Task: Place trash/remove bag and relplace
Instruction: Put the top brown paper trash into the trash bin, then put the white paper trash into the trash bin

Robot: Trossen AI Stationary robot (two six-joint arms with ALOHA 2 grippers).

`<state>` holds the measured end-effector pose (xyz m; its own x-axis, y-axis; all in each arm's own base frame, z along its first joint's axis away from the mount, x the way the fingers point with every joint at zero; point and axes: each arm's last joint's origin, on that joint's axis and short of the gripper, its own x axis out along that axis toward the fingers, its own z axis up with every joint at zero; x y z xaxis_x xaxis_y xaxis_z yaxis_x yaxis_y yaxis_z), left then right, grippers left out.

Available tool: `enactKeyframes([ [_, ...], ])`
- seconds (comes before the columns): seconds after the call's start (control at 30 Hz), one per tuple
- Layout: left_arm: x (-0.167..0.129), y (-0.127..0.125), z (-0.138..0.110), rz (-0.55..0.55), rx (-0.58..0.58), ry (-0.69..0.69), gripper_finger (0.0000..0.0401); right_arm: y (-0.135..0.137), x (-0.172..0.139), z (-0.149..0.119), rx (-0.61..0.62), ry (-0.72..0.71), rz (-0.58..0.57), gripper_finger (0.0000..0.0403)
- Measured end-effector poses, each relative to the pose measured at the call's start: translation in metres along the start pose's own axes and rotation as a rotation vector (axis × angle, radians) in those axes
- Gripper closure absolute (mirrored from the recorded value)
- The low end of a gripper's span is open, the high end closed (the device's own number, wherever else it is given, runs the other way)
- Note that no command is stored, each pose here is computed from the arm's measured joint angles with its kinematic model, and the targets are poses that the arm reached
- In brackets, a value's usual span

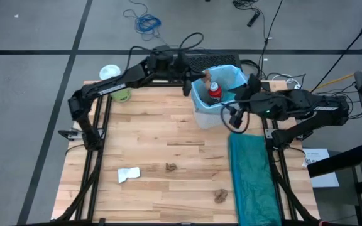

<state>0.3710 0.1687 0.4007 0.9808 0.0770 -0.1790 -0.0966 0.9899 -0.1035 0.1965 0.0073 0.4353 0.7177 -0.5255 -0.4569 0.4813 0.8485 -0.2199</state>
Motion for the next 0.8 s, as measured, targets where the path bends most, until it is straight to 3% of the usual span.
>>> enactKeyframes([
  [0.17, 0.015, -0.001, -0.005, -0.019, 0.102, 0.038, 0.0385, -0.012, -0.015, -0.002, 0.019, -0.033, 0.006, 0.0147],
  [0.5, 0.018, -0.016, -0.004, -0.060, 0.147, 0.046, 0.0258, -0.019, -0.024, -0.004, 0.033, -0.051, 0.010, 0.0147],
  [0.63, 0.001, -0.025, 0.006, -0.114, 0.141, 0.105, 0.0236, -0.019, -0.023, -0.004, 0.031, -0.049, 0.010, 0.0147],
  [0.8, -0.037, -0.057, 0.016, -0.200, 0.154, 0.308, 0.0233, -0.019, -0.023, -0.006, 0.015, -0.024, 0.006, 0.0147],
])
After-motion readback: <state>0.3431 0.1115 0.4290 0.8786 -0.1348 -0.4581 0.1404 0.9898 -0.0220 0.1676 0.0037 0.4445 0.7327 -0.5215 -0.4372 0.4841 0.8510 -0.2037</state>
